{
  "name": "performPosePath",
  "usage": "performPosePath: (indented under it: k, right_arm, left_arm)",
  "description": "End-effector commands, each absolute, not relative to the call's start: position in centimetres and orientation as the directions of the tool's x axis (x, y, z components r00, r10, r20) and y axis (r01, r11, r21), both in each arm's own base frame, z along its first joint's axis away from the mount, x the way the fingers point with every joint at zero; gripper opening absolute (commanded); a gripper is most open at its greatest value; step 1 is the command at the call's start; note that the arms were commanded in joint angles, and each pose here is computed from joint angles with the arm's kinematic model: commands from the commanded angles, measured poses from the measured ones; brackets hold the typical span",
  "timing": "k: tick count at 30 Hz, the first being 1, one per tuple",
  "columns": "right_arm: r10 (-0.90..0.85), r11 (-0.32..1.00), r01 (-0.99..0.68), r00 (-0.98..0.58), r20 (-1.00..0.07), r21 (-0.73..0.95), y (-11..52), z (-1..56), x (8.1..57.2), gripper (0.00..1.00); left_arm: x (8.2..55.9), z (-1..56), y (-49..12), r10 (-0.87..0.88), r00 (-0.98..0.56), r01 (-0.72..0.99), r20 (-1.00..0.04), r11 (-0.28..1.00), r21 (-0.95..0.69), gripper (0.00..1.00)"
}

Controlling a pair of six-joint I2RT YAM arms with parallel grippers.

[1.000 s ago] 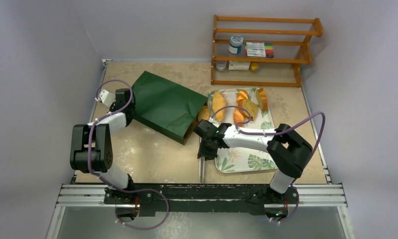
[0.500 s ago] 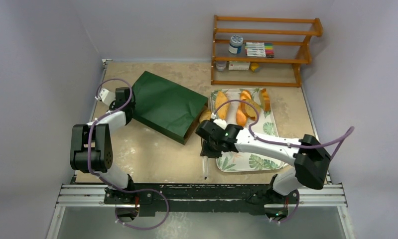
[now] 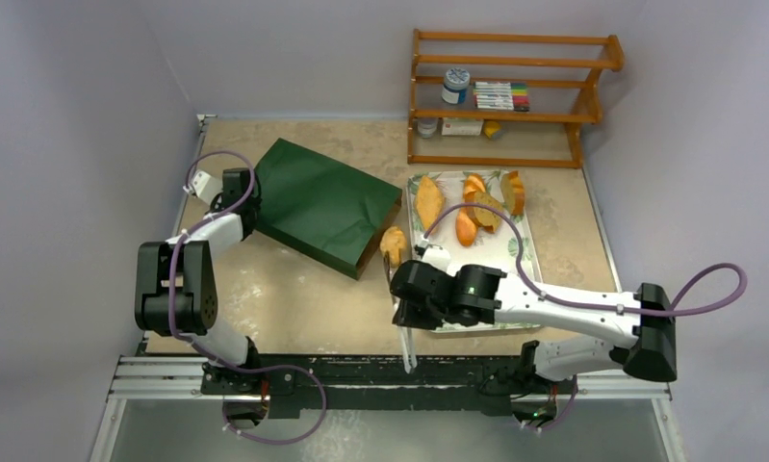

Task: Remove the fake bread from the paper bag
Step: Place the fake bread in the container.

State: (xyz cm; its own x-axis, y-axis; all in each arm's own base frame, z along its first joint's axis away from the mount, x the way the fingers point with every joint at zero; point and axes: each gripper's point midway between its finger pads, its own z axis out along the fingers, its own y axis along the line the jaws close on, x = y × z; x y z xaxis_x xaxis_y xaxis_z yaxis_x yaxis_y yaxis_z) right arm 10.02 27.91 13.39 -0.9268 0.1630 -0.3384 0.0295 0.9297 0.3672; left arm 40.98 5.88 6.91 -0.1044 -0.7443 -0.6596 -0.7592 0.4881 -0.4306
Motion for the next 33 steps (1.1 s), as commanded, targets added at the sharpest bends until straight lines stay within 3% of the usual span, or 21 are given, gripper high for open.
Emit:
performPosePath:
  k: [1, 15, 25, 33]
  right_arm:
    - [0.232, 0.930, 0.092, -0.898, -0.375, 0.357, 26.3, 14.8, 9.5, 0.14]
    - [0.350, 0.901, 0.221, -0.879, -0.323, 0.373, 20.9, 16.6, 5.1, 0.11]
    - [0.410, 0.893, 0.315, -0.864, -0.292, 0.321, 18.3, 12.2, 4.5, 0.13]
    - [0.403, 0.884, 0.295, -0.873, -0.273, 0.362, 18.2, 9.9, 4.3, 0.17]
  left_arm:
    - [41.1, 9.1, 6.4, -0.733, -0.077, -0.753, -0.676, 0.487, -0.442, 0.00]
    - [40.3, 10.0, 6.6, -0.722, -0.077, -0.757, -0.688, 0.491, -0.431, 0.00]
    - [40.0, 10.4, 6.8, -0.715, -0.074, -0.760, -0.695, 0.492, -0.425, 0.00]
    - [39.5, 10.3, 7.3, -0.705, -0.069, -0.777, -0.706, 0.482, -0.405, 0.00]
